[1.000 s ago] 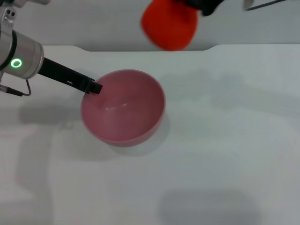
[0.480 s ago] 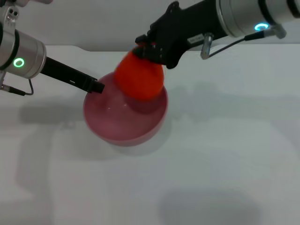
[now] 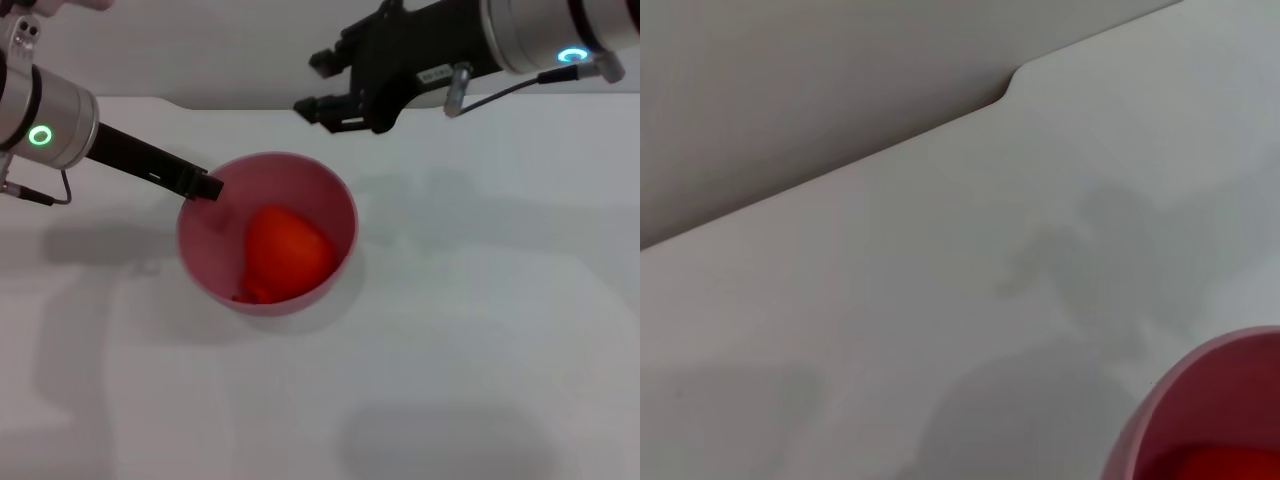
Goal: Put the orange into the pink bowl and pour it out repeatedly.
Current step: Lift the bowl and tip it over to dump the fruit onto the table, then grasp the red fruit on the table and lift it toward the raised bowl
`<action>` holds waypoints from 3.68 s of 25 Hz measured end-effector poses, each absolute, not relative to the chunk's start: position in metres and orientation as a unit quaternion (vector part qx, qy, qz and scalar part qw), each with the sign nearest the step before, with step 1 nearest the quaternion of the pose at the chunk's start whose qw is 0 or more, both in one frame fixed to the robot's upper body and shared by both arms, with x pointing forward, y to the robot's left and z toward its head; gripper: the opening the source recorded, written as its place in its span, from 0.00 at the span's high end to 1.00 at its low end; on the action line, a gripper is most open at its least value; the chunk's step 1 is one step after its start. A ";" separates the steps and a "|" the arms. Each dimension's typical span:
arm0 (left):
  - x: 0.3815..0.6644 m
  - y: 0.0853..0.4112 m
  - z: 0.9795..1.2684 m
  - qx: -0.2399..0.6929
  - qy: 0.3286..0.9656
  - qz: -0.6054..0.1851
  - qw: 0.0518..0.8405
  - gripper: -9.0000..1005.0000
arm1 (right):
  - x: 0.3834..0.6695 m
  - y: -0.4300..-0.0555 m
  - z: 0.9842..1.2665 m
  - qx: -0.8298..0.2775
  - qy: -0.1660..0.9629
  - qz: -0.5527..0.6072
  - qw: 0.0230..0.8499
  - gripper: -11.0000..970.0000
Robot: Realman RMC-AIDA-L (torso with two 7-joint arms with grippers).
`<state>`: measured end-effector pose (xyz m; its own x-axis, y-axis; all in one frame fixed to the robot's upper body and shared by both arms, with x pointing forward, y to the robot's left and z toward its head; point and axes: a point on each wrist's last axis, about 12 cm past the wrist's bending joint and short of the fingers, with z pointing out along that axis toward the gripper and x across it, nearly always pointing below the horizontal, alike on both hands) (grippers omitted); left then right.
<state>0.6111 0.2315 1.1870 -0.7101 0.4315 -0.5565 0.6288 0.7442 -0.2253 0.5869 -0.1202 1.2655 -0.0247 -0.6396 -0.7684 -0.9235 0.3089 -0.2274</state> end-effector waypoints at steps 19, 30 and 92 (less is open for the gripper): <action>0.619 0.211 1.158 0.287 0.853 -0.166 0.403 0.95 | 0.600 -0.244 1.215 -0.206 0.698 0.255 0.637 0.52; 0.595 0.211 1.143 0.271 0.802 -0.079 0.526 0.95 | 0.594 -0.268 1.191 -0.142 0.707 0.275 0.636 0.52; 0.564 0.175 1.150 0.282 0.633 0.070 0.718 0.95 | 0.599 -0.270 1.178 -0.118 0.691 0.321 0.637 0.52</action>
<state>0.5640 0.1752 1.1503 0.1889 0.4573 -0.8690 0.2562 0.8313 0.4932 0.5994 -0.2696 1.1785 -0.1608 0.2468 -0.9556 -0.5720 0.7658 0.2940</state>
